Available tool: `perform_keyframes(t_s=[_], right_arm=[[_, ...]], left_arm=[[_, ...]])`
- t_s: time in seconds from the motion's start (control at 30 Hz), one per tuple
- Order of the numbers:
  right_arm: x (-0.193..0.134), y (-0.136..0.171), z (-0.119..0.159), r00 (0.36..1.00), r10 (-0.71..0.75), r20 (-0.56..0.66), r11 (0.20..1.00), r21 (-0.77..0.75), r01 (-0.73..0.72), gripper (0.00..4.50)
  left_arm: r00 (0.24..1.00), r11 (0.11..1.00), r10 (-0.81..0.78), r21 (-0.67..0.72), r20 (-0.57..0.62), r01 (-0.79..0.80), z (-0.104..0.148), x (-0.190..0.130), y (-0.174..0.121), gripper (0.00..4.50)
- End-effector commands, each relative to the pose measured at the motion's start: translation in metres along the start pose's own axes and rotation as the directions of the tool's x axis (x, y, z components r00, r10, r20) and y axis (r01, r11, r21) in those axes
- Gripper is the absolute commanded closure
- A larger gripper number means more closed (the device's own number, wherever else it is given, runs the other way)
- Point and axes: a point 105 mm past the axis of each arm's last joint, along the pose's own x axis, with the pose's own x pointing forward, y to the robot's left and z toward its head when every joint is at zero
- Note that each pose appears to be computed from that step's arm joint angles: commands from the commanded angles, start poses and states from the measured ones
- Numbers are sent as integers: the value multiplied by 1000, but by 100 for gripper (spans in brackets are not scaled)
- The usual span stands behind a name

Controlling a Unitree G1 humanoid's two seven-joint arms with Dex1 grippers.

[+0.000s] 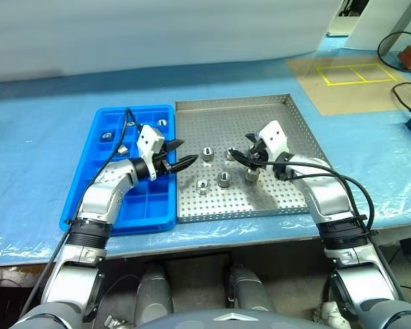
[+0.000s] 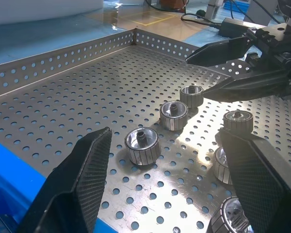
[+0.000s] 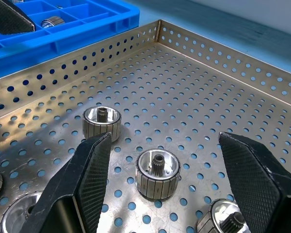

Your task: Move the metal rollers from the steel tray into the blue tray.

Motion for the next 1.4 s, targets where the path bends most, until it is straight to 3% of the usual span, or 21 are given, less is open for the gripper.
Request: perform_keyframes(t_s=[0.03, 0.93, 1.13, 1.4], right_arm=[[-2, -3, 10, 999, -11, 34, 1000, -27, 12, 86], [-5, -5, 8, 1000, -22, 19, 999, -33, 22, 86], [-5, -6, 8, 999, -36, 21, 999, -33, 36, 86], [-8, -10, 8, 996, -80, 30, 996, -26, 81, 86]], left_arm=[[999, 999, -9, 37, 36, 7, 13, 1, -2, 75], [999, 997, -23, 81, 32, 21, 23, 10, -2, 75], [1000, 990, 30, 134, 1, -30, 39, 25, 15, 75], [986, 945, -76, 306, -150, 119, 53, 61, 22, 75]])
